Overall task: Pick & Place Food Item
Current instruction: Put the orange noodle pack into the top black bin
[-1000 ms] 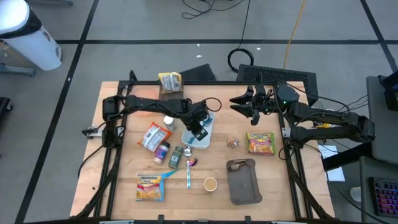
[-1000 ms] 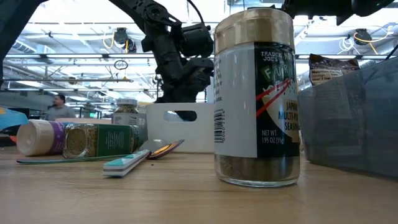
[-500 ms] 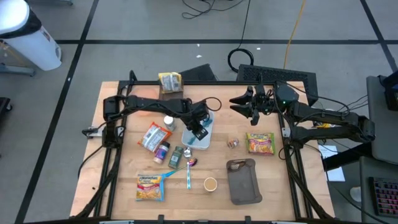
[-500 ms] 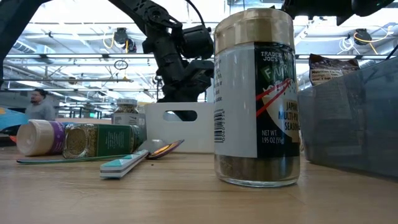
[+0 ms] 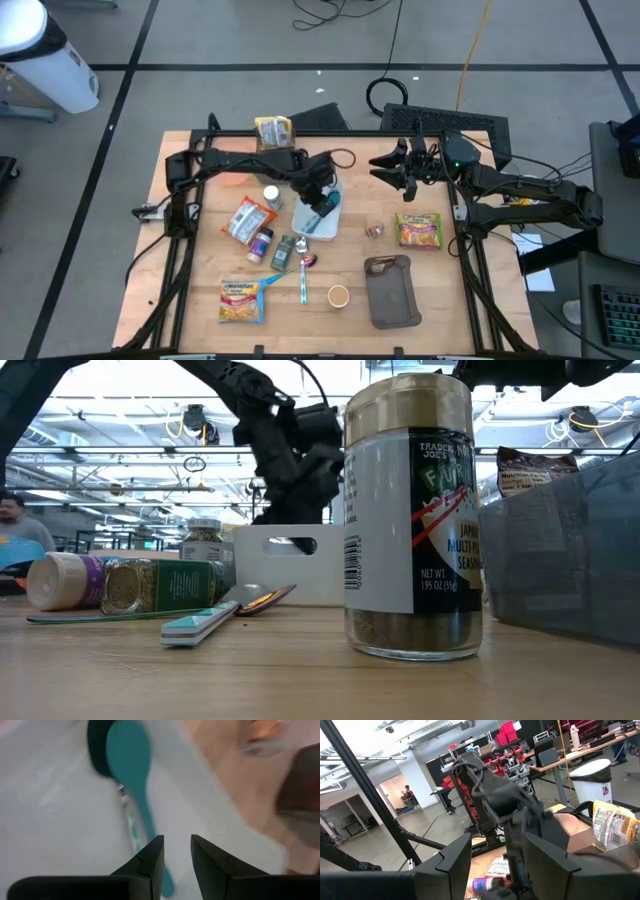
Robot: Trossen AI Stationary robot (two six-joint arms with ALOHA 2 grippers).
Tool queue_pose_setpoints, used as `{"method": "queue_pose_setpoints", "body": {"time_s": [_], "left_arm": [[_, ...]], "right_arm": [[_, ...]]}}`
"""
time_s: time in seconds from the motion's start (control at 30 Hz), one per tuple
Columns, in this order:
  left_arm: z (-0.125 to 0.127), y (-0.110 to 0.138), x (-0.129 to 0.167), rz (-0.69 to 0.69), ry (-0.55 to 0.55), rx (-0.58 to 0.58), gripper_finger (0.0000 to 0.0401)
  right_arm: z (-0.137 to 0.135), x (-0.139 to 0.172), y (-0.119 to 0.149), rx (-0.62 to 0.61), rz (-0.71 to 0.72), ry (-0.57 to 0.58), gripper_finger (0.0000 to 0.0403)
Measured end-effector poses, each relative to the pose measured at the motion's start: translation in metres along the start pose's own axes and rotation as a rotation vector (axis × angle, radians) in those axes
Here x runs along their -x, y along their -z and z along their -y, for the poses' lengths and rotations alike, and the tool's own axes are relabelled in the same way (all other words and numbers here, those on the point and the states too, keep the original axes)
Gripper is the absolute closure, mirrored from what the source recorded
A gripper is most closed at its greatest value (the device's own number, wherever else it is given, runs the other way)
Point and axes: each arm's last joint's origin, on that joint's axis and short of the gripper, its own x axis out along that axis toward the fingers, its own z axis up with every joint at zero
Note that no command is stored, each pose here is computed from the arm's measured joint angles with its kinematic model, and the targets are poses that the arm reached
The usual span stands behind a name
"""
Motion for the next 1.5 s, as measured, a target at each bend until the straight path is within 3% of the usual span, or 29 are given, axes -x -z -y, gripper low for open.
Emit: {"method": "queue_pose_setpoints", "body": {"time_s": [0.2,0.47,0.67,0.8,0.9,1.03,1.2,1.5], "left_arm": [[0.032,-0.024,0.043,0.057,0.043,-0.093,0.0297],[0.102,-0.035,0.130,0.275,0.155,-0.379,0.0297],[0.127,0.006,0.214,0.501,0.163,-0.507,0.0297],[0.123,0.055,0.264,0.647,0.098,-0.518,0.0297],[0.113,0.094,0.281,0.713,0.084,-0.481,0.0297],[0.100,0.136,0.277,0.782,0.140,-0.408,0.0297],[0.084,0.179,0.250,0.779,0.292,-0.320,0.0297],[0.073,0.209,0.173,0.685,0.478,-0.210,0.0297]], "right_arm": [[0.000,0.000,0.000,-0.001,-0.003,0.001,0.0234],[0.000,0.000,0.000,-0.008,-0.003,0.001,0.0234],[0.000,0.000,0.000,-0.038,-0.004,0.002,0.0234],[0.000,0.000,0.000,-0.040,-0.004,0.003,0.0234],[0.001,-0.001,0.001,-0.043,-0.006,0.004,0.0234],[0.004,-0.005,0.005,-0.111,-0.027,0.012,0.0234],[0.006,-0.017,0.017,-0.190,-0.085,0.014,0.0234],[-0.005,-0.050,0.050,-0.325,-0.178,-0.071,0.0234]]}}
